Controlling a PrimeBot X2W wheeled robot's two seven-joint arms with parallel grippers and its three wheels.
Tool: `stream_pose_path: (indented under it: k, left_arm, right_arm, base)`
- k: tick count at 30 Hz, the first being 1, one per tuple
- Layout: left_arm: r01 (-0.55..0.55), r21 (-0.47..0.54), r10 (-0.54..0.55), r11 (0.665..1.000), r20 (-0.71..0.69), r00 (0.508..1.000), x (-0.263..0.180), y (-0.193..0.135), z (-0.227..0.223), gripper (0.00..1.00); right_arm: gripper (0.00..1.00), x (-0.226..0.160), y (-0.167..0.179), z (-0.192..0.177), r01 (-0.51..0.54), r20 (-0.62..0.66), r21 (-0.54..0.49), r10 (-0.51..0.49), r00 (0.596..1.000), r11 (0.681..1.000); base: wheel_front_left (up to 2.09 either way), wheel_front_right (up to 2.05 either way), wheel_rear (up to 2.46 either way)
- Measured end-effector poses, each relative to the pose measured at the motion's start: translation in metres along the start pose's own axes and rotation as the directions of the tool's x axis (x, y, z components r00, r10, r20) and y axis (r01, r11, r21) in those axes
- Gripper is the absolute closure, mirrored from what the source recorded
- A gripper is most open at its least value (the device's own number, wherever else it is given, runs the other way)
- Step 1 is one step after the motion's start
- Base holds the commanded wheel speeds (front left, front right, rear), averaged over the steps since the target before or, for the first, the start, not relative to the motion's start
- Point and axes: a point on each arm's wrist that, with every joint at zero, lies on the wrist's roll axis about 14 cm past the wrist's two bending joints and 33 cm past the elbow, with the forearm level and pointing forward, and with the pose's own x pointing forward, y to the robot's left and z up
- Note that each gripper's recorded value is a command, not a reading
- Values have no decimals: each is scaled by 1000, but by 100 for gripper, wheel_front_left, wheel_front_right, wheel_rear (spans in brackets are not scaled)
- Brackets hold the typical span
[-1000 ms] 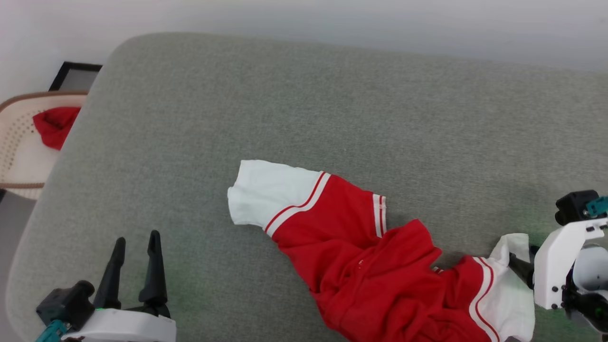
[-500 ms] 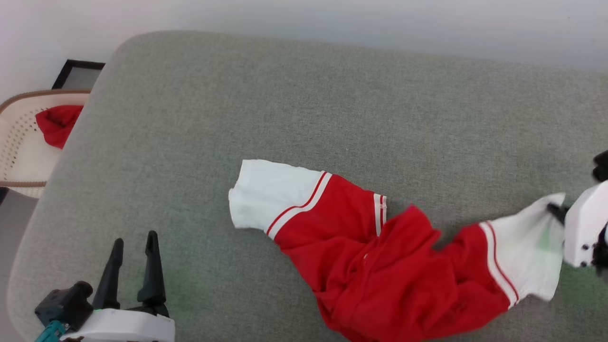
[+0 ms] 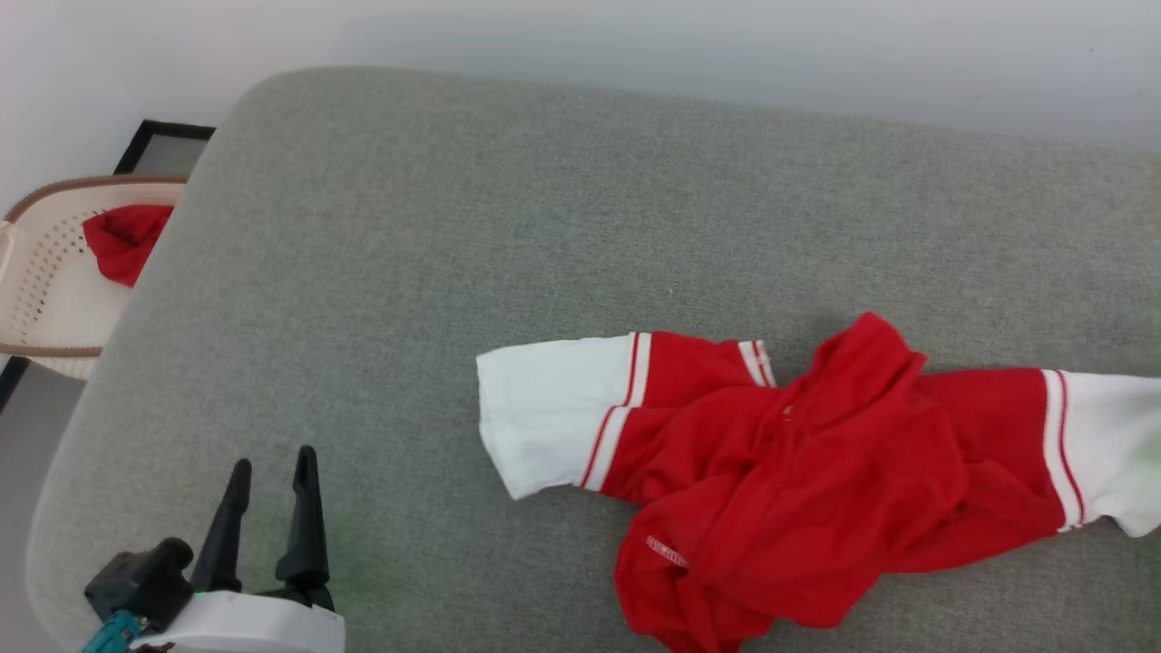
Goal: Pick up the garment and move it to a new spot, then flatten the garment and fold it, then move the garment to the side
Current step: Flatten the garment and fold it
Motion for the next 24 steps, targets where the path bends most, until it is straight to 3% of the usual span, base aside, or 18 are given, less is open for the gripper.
stream_pose_path:
  k: [6,7,8,9,10,18,24]
  left_arm:
    - [7,10,-7,1000,-8,1000,0,0,-1,0]
    - [10,12,-9,1000,-8,1000,0,0,-1,0]
    - [12,13,-12,1000,-9,1000,1,-1,-1,0]
    - [15,13,-15,1000,-9,1000,1,-2,-1,0]
    - [18,14,-18,1000,-9,1000,2,-2,-1,0]
    - [51,24,-51,998,-5,999,6,-9,1,0]
    - [102,40,-101,994,-14,995,11,-19,2,0]
  right_arm:
    - [97,9,-12,-14,39,-29,66,-37,999,997]
    - [80,10,-13,-16,43,-31,66,-41,999,997]
    - [54,11,-14,-15,46,-20,73,-45,999,996]
    - [7,11,-16,-13,52,-11,80,-51,999,995]
    - [0,11,-17,-10,55,-3,82,-55,998,995]
    - [0,0,-17,4,47,62,84,-53,997,995]
    - [0,-20,-12,23,15,182,79,-29,983,997]
  base:
    - [0,0,0]
    - [0,0,0]
    - [0,0,0]
    - [0,0,0]
    - [0,0,0]
    - [0,0,0]
    - [0,0,0]
